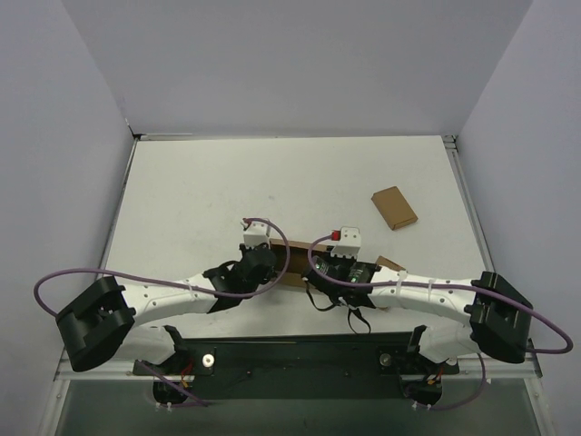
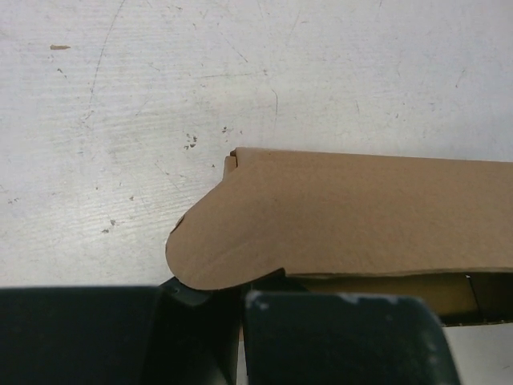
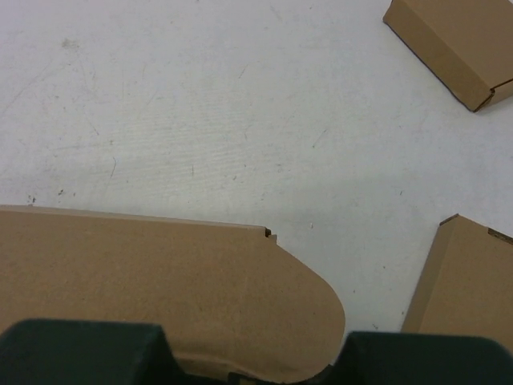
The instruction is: Fold the paper box
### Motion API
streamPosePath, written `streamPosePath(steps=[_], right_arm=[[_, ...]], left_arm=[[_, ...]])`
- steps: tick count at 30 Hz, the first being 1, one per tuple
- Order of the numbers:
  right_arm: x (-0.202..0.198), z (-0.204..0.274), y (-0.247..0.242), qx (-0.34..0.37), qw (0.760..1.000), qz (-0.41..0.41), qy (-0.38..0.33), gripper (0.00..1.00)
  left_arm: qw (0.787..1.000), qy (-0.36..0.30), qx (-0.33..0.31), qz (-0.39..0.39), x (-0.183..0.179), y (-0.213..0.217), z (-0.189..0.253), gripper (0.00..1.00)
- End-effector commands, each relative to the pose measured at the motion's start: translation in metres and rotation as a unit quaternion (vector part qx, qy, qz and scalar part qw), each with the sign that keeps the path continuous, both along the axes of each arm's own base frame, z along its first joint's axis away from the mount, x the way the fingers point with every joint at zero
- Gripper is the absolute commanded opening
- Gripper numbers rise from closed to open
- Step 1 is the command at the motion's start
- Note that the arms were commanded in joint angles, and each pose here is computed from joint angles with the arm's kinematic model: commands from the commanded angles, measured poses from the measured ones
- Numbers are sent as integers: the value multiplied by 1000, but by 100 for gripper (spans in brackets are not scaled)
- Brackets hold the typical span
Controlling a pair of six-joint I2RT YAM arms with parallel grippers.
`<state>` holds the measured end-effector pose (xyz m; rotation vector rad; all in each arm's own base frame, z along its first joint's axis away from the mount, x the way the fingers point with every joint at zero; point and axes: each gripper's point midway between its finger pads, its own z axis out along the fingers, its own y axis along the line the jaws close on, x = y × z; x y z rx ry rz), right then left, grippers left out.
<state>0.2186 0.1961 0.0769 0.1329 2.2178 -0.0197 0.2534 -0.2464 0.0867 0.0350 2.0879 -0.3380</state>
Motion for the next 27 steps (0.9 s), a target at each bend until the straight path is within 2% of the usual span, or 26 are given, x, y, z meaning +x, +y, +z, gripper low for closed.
streamPosePath(steps=[1, 2, 5, 9, 16, 21, 27], right_arm=[[-14, -1, -9, -23, 1000, -1, 9, 27], [-15, 5, -12, -22, 1000, 0, 4, 33], [-22, 18, -10, -21, 1000, 13, -16, 43], [-36, 33, -15, -31, 998, 35, -34, 55], [-62, 44, -12, -36, 992, 106, -64, 62], [-79, 59, -6, -29, 980, 168, -98, 62], [-74, 107, -3, 35, 978, 162, -129, 61]], left_arm=[[999, 33, 42, 4, -18, 22, -30, 0], [998, 34, 47, 5, -19, 24, -31, 0], [998, 29, 56, 13, -19, 30, -32, 0], [998, 22, 63, 18, -18, 32, -32, 0], [997, 17, 78, 21, -17, 33, -34, 0], [996, 14, 86, 21, -17, 32, -34, 0], [995, -2, 103, 13, -17, 32, -32, 0]])
